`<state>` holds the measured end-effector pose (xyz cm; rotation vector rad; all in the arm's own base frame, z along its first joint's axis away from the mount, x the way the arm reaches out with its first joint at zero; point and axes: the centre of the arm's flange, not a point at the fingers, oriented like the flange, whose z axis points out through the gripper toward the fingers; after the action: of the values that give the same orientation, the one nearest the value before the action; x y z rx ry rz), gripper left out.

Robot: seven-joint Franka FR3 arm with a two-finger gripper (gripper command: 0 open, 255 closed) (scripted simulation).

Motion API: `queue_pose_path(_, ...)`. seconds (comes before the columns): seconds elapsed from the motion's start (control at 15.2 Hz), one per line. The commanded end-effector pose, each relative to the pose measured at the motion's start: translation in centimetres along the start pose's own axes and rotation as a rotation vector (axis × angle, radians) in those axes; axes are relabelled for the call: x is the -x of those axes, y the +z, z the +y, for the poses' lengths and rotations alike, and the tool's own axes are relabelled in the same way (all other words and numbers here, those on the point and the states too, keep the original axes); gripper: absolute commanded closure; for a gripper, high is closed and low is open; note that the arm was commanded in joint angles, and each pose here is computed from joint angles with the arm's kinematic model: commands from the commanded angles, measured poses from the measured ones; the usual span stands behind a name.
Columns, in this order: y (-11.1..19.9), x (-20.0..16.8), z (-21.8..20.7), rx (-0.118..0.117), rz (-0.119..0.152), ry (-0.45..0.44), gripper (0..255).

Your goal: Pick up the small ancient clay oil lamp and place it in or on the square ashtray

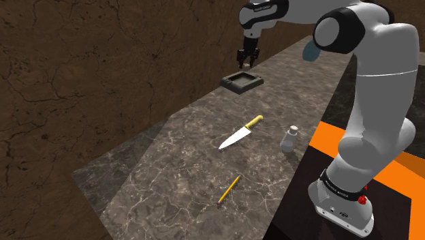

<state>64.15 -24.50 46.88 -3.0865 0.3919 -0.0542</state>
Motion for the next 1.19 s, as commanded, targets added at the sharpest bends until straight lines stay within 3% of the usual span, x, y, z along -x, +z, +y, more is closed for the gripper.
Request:
queue_pose_path(0.0, 0.0, -2.0, 1.8, 0.0, 0.0, -0.001, 255)
queue_pose_path(0.2, -0.1, -4.9, 4.3, 0.0, 0.0, -0.001, 255)
queue_pose_path(1.12, 7.2, -4.7, 4.6, 0.0, 0.0, -0.001, 255)
